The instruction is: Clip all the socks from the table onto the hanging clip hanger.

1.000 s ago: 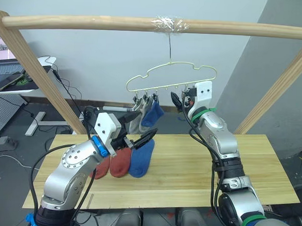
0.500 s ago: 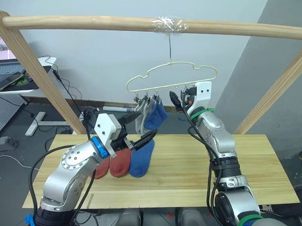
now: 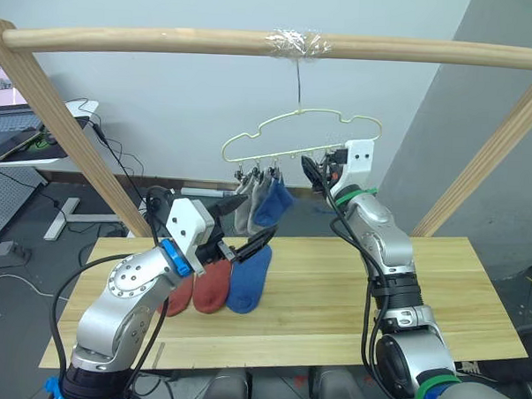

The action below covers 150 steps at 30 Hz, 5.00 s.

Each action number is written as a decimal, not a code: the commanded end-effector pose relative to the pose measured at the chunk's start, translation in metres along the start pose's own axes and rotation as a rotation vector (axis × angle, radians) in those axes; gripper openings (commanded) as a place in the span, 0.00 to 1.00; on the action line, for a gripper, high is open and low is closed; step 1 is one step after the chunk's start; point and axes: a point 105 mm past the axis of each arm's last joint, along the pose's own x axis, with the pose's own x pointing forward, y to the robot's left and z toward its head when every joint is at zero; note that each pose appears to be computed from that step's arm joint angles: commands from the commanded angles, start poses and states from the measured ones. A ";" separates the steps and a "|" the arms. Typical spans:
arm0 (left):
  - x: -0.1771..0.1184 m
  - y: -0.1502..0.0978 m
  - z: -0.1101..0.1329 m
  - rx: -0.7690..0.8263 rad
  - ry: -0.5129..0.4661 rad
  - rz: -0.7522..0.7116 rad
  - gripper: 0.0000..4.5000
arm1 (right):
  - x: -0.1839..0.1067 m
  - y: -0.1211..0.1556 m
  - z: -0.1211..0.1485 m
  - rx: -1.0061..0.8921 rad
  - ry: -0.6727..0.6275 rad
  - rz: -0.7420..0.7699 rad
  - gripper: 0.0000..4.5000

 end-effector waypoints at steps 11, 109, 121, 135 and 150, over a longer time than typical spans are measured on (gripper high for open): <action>0.000 0.000 0.010 0.040 -0.030 -0.009 1.00 | 0.004 0.007 0.010 -0.014 -0.030 0.028 0.57; 0.005 -0.010 0.004 -0.001 -0.014 -0.033 1.00 | 0.008 0.011 0.020 -0.031 -0.075 0.027 0.22; -0.002 0.014 -0.056 0.050 0.263 0.093 1.00 | 0.004 0.004 0.017 -0.037 -0.041 0.028 0.00; 0.010 0.038 -0.180 -0.035 0.567 0.170 1.00 | -0.013 -0.002 0.010 -0.056 0.024 0.017 0.00; 0.004 0.011 -0.208 -0.061 0.660 0.018 0.49 | -0.018 -0.008 0.013 -0.052 0.024 -0.021 0.00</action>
